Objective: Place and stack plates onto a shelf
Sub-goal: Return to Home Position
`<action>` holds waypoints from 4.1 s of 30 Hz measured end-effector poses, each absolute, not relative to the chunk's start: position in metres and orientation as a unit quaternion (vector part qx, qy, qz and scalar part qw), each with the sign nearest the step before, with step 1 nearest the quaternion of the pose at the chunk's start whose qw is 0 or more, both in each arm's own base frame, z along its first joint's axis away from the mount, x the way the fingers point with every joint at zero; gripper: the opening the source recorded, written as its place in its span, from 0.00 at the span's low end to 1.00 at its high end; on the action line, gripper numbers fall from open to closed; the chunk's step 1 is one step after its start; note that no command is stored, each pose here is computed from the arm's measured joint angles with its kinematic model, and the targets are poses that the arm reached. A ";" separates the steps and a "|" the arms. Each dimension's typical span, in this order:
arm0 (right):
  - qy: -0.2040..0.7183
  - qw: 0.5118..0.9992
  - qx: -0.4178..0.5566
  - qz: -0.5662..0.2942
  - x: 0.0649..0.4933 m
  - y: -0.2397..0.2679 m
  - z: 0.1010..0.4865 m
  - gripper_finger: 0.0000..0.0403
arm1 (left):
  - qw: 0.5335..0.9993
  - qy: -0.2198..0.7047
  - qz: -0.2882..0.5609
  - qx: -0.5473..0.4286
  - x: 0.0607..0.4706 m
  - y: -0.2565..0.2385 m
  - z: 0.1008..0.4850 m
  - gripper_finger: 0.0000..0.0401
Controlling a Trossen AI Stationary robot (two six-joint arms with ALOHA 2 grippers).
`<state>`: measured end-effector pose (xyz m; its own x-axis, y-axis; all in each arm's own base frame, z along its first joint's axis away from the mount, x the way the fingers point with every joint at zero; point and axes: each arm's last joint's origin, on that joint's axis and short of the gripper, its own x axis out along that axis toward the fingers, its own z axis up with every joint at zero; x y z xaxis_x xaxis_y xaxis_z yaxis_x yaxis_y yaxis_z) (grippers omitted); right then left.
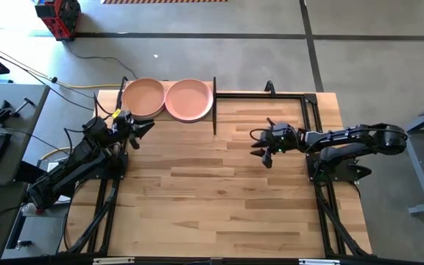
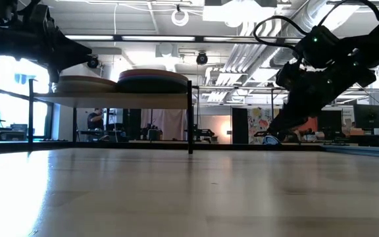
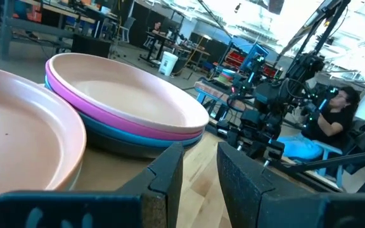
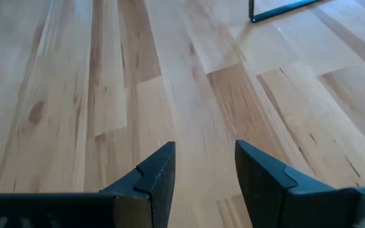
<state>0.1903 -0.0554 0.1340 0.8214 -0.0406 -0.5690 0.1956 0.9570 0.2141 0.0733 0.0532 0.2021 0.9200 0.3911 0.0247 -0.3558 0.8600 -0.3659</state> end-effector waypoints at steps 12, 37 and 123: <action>0.292 0.939 0.165 -0.075 0.190 -0.056 0.134 0.36 | 0.963 -0.049 0.193 -0.180 0.073 0.053 0.202 0.21; 0.135 0.981 0.127 -0.065 0.159 -0.045 0.198 0.36 | 0.982 -0.031 -0.042 -0.180 0.085 0.011 0.206 0.21; 0.058 0.989 0.104 -0.082 0.104 -0.029 0.158 0.36 | 0.980 -0.016 -0.078 -0.183 0.096 0.005 0.174 0.21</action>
<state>0.1040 -0.0288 0.1575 0.9798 -0.1500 -0.1319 0.1742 0.9649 0.1968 0.0958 0.0050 0.1738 0.9873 -0.1470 0.0597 0.1586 0.9208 -0.3563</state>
